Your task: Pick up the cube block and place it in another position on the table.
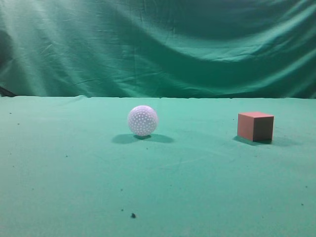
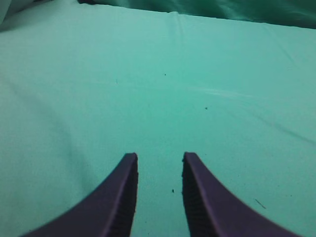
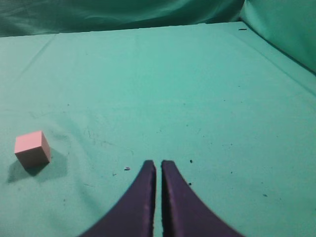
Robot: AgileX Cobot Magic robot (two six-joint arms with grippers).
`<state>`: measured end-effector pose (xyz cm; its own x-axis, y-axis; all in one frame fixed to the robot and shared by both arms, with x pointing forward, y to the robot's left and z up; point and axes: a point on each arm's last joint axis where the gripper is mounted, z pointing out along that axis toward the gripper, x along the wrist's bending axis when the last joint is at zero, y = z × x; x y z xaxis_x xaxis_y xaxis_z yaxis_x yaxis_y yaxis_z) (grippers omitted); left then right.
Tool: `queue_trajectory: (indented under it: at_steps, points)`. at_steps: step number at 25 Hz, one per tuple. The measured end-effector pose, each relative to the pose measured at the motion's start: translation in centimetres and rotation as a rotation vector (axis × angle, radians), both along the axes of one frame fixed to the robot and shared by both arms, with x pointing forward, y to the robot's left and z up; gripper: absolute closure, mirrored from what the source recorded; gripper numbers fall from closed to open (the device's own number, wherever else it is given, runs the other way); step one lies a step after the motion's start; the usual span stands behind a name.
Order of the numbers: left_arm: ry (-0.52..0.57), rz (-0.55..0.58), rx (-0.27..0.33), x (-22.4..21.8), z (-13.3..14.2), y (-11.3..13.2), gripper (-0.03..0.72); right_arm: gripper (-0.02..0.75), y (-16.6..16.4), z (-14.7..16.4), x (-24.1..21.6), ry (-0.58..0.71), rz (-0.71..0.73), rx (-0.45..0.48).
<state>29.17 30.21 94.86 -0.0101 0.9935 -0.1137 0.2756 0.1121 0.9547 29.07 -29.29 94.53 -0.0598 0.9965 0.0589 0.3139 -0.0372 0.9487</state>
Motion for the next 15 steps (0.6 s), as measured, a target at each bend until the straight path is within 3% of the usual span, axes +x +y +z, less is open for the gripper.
queue_trajectory:
  at_steps: [15]
  points:
    - [0.0, 0.0, 0.0, 0.0, 0.0, 0.0, 0.426, 0.738, 0.0, 0.0, 0.0, 0.0, 0.001, -0.002]
